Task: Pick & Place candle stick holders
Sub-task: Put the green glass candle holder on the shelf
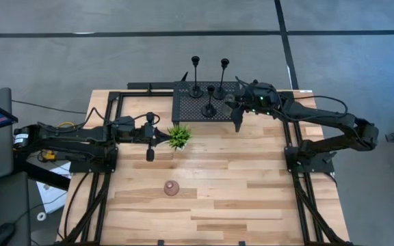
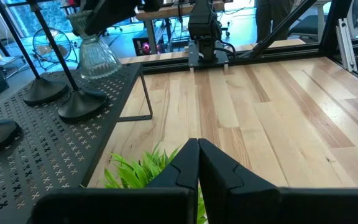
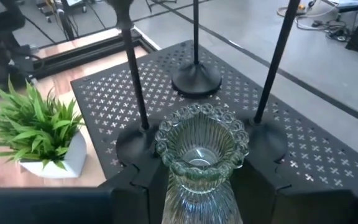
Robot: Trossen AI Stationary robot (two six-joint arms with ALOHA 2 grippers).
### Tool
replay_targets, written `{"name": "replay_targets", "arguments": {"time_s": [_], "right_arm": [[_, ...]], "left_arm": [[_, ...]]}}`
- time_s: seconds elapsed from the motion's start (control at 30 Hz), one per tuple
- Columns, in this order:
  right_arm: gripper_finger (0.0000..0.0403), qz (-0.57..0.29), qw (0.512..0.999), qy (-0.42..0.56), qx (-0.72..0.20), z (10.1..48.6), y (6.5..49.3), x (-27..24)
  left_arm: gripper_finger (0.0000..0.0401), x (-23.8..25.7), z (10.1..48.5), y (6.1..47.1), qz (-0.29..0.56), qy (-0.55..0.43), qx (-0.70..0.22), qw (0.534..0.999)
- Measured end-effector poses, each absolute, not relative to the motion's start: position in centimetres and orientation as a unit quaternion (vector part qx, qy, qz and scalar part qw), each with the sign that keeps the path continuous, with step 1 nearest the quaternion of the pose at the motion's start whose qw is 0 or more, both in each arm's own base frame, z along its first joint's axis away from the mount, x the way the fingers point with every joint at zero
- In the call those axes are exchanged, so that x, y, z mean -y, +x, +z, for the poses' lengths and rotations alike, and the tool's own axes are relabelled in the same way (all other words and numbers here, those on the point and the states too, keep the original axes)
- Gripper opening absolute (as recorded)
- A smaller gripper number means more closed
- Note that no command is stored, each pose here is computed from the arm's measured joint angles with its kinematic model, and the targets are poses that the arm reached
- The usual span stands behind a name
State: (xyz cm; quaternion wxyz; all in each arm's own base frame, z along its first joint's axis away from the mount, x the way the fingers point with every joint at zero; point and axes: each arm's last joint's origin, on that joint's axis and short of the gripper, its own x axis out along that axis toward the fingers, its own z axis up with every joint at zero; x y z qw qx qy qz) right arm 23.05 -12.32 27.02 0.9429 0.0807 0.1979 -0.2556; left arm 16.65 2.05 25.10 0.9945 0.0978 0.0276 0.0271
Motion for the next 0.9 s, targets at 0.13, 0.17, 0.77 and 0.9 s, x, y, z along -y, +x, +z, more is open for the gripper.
{"name": "replay_targets", "arguments": {"time_s": [0.13, 0.17, 0.77, 0.9], "right_arm": [[0.0133, -0.262, 0.941, 0.082, -0.197, 27.03, 22.87, 12.67], [0.0131, -0.264, 0.941, 0.082, -0.197, 27.03, 22.83, 12.74], [0.0146, -0.272, 0.938, 0.089, -0.195, 27.02, 22.65, 13.06], [0.0157, -0.272, 0.938, 0.089, -0.195, 27.01, 22.65, 13.06]], "left_arm": [[0.0006, -2.05, 25.10, 16.65, 0.027, 0.098, -0.028, 0.994], [0.0006, -2.05, 25.10, 16.65, 0.027, 0.098, -0.028, 0.994], [0.0007, -2.05, 25.10, 16.65, 0.027, 0.098, -0.027, 0.994], [0.0006, -2.06, 25.10, 16.65, 0.027, 0.098, -0.027, 0.994]]}}
